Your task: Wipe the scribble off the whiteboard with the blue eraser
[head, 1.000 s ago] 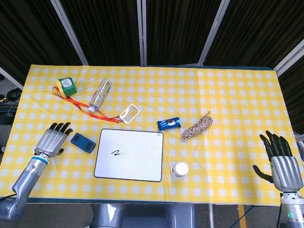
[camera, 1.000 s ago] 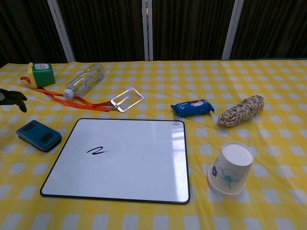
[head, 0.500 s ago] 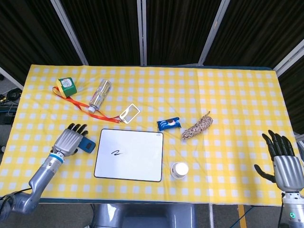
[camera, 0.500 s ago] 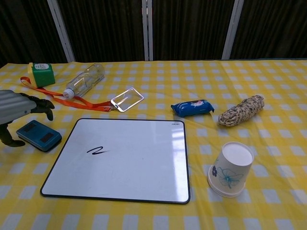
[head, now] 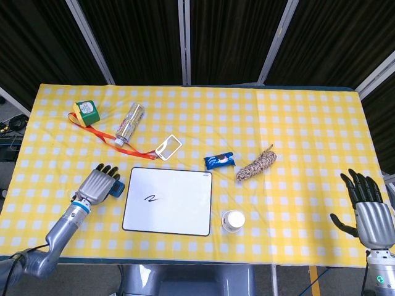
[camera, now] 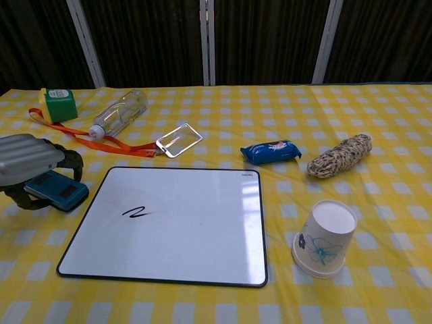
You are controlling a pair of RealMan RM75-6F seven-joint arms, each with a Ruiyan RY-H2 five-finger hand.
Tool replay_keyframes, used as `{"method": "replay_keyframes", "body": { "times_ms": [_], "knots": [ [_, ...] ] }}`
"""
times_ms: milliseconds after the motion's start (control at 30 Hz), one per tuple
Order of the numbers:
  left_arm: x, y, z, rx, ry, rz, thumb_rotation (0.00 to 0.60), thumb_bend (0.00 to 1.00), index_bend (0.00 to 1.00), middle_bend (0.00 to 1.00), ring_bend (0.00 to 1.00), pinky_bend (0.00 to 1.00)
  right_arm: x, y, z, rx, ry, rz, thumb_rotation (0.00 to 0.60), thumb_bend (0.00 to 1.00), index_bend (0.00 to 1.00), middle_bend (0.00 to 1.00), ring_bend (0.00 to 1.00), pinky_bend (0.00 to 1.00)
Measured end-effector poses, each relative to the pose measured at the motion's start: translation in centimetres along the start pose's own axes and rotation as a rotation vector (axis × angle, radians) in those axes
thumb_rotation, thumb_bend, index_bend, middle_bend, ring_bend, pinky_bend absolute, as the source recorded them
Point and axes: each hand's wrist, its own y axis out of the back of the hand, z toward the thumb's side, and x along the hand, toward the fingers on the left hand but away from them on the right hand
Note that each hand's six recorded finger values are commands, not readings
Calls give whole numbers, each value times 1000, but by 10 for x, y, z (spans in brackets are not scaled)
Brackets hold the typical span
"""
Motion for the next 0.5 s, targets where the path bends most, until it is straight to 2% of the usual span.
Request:
{"method": "replay_keyframes", "body": {
  "times_ms": [233, 367, 500],
  "knots": [
    [2, 1, -1, -15, 13, 29, 600, 592, 675, 478, 449, 418, 0, 0, 1, -4, 2, 4, 600, 115, 55, 0, 0, 0],
    [0, 10, 0, -45, 9, 96, 600, 647, 742, 541, 505, 468, 0, -1, 1, -4, 2, 5, 600, 115, 56, 0, 0, 0],
    [-5, 29, 5, -86, -12, 209, 600, 655, 769, 574, 539, 502, 1, -1, 2, -4, 5, 4, 600, 115, 56, 0, 0, 0]
  ]
}}
